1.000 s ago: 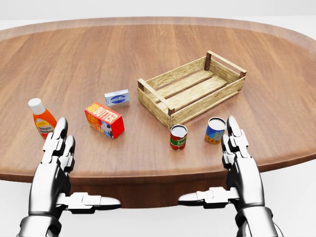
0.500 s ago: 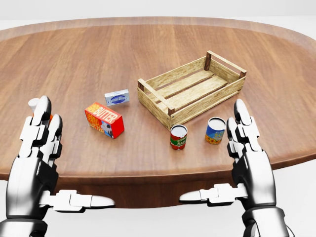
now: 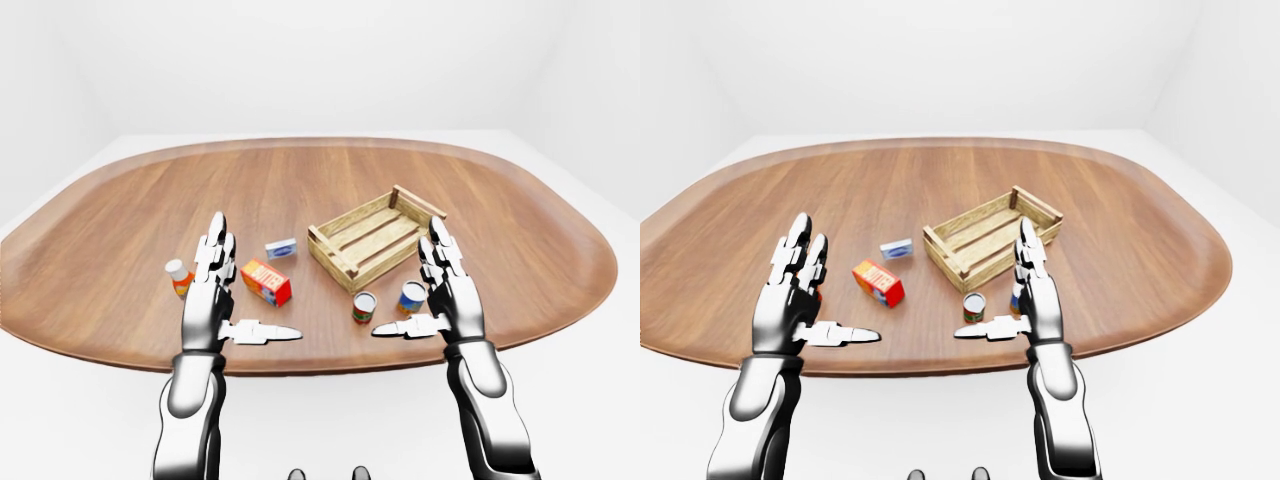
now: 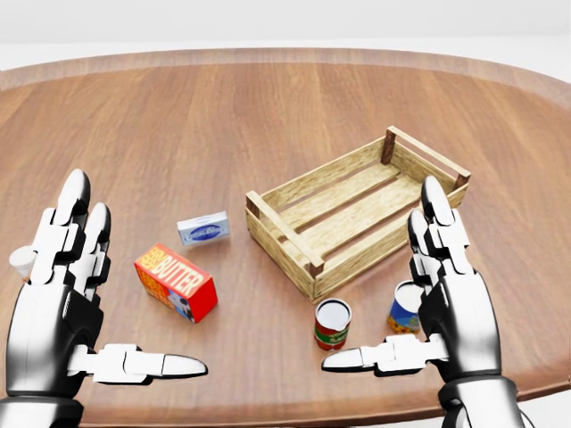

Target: Pick up the tomato sauce, and put it in the wooden tray.

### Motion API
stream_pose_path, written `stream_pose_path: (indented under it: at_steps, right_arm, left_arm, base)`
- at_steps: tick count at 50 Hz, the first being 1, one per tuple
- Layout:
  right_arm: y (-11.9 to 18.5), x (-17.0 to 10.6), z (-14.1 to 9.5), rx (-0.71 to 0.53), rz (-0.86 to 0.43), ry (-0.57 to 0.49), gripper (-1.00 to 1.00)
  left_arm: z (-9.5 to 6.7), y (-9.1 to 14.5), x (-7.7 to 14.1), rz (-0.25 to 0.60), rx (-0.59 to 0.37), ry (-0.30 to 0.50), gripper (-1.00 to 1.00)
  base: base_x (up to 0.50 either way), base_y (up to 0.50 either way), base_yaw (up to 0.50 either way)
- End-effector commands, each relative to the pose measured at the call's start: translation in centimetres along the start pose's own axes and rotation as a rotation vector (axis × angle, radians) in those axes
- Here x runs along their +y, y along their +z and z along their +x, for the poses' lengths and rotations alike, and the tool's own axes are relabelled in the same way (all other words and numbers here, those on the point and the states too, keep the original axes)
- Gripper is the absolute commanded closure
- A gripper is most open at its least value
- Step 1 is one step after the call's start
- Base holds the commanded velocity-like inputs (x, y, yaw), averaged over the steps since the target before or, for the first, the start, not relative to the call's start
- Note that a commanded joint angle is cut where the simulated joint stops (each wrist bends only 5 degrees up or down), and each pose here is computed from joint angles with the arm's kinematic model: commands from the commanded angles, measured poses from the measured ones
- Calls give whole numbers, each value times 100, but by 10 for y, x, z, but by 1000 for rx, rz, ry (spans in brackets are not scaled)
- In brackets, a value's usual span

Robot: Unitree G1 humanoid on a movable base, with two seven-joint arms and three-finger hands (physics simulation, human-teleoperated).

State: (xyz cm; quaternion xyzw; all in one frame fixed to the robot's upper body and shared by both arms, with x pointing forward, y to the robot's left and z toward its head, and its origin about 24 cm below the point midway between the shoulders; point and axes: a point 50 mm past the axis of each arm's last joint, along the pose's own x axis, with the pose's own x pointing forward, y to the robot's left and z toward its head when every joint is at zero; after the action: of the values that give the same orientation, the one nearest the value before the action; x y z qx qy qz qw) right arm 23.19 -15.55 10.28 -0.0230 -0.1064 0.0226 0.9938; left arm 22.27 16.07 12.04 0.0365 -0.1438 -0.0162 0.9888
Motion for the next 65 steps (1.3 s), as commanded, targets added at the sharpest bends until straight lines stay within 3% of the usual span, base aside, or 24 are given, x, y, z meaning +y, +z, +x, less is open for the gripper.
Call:
stream_pose_path:
  at_steps: [1, 36, 65]
  right_arm:
    - [-1, 0, 0, 6, -6, 1, -100]
    - [-1, 2, 0, 4, -5, 9, -100]
    - [-8, 14, -5, 42, -51, 40, -100]
  left_arm:
    - [0, 1, 0, 0, -3, -1, -100]
    - [0, 1, 0, -3, -4, -2, -100]
    - [0, 4, 2, -4, -19, 3, -100]
  base:
    - [50, 0, 0]
    - [50, 0, 0]
    - [1, 0, 0]
